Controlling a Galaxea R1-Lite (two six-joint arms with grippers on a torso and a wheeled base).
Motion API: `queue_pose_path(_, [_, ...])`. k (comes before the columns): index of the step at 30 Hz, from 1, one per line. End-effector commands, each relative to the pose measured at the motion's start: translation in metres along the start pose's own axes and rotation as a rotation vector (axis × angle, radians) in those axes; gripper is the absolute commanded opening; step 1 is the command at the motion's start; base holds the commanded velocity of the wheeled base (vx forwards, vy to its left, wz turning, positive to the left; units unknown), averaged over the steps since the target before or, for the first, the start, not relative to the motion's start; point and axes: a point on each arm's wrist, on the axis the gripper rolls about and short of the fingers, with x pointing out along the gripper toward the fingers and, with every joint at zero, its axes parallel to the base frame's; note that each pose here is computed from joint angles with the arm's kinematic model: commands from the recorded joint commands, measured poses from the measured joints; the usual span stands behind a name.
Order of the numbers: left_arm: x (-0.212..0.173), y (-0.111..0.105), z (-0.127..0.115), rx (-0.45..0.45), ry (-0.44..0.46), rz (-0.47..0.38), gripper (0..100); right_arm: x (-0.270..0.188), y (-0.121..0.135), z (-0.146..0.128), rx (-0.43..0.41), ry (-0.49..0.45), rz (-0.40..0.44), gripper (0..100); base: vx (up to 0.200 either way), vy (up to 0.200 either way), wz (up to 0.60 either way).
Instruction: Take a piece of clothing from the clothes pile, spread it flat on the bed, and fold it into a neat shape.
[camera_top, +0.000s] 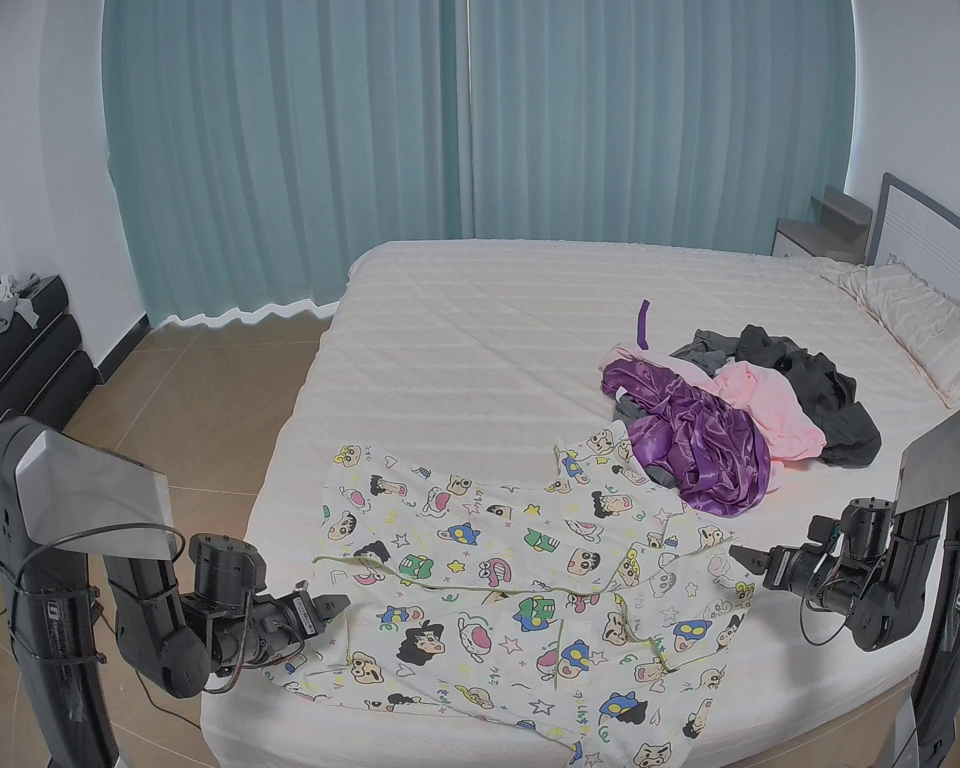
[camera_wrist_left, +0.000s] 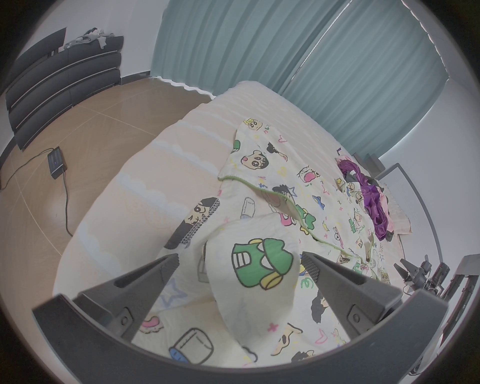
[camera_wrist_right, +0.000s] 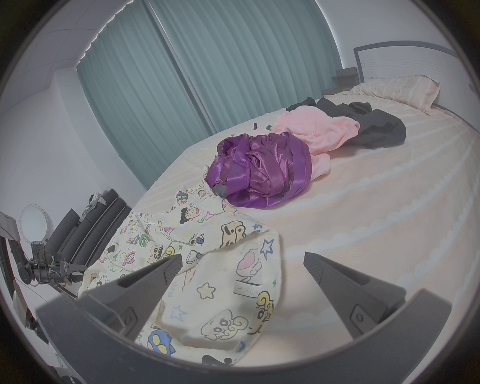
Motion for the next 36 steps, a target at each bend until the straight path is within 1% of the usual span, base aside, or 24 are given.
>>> queue_pose_path(1, [0.015,0.002,-0.002,-0.002,0.008,0.010,0,0.001,0.000,0.000,0.001,-0.003,0.001,100,0.000,0.000,0.00])
queue_pose_path(7, [0.016,0.000,0.004,-0.014,-0.018,0.001,0,0.001,-0.001,0.000,0.001,-0.004,0.000,100,0.000,0.000,0.00])
queue_pose_path(14, [0.003,-0.005,0.033,-0.037,-0.129,-0.032,0,0.001,-0.001,0.000,0.002,-0.005,-0.001,100,0.000,0.000,0.00])
queue_pose_path(19, [0.002,-0.008,0.044,-0.039,-0.171,-0.049,0,0.001,-0.001,-0.001,0.001,-0.001,-0.001,100,0.000,0.000,0.00])
queue_pose_path(21, [0.006,-0.009,0.052,-0.040,-0.188,-0.046,0,0.001,-0.001,-0.001,0.001,0.000,-0.001,100,0.000,0.000,0.00])
queue_pose_path(25, [0.013,-0.011,0.064,-0.046,-0.189,-0.037,0,0.001,-0.001,-0.001,0.001,-0.001,-0.001,100,0.000,0.000,0.00])
queue_pose_path(30, [0.027,-0.014,0.084,-0.059,-0.187,-0.019,0,0.001,-0.001,-0.001,0.001,-0.002,-0.002,100,0.000,0.000,0.00])
queue_pose_path(33, [0.034,-0.012,0.089,-0.062,-0.187,-0.011,0,0.001,-0.001,0.000,0.000,-0.003,-0.002,100,0.000,0.000,0.00])
queue_pose_path(36, [0.042,-0.007,0.087,-0.034,-0.167,0.011,0,0.001,-0.001,0.000,0.000,-0.003,-0.002,100,0.000,0.000,0.00])
